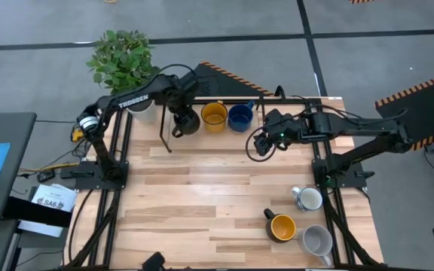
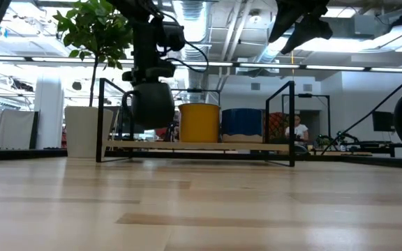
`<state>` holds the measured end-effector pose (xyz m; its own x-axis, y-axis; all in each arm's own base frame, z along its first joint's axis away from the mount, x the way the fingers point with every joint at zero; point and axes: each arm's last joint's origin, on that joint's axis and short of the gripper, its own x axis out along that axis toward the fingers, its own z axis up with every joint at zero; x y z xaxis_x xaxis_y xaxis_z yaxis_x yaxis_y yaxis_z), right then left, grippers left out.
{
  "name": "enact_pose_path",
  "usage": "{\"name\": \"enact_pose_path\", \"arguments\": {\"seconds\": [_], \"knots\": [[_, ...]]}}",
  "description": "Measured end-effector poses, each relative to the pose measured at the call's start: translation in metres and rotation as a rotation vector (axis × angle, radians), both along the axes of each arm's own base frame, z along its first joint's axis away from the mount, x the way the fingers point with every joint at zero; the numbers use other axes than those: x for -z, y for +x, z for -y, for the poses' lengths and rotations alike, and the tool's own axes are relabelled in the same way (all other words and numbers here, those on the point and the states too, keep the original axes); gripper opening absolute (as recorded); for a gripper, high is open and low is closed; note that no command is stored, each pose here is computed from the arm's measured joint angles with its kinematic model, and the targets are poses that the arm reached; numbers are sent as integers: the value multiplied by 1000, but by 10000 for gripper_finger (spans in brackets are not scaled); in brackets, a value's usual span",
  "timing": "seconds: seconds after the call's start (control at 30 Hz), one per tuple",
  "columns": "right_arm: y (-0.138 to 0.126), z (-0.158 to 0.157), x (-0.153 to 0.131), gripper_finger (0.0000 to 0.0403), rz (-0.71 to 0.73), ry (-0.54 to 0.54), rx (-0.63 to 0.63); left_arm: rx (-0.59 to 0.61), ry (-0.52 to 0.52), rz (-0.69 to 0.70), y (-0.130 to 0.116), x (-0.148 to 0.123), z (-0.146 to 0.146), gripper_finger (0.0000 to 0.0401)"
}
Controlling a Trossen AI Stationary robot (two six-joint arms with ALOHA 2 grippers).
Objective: Place coffee mugs
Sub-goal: Put the black mug on the shelf
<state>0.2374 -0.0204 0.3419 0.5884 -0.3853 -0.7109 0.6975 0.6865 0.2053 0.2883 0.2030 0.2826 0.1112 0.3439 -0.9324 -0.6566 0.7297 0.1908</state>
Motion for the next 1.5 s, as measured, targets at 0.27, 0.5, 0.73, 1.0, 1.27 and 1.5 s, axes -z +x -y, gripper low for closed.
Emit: {"name": "enact_pose_path", "arguments": {"seconds": [0.27,0.5,0.73,1.0,1.27,1.5], "knots": [[0,0,0,259,0,0,0,28,56,-2,6,6,-5,1],[0,0,0,259,1,0,0,170,116,-49,8,5,-9,0],[0,0,0,259,4,1,1,268,103,-104,7,12,-14,0],[4,0,-3,259,43,-10,-10,286,90,-185,14,30,-18,7],[4,0,-3,259,44,-16,-16,282,116,-171,17,31,-20,12],[4,0,-3,259,43,-17,-17,315,123,-195,17,31,-21,38]]}}
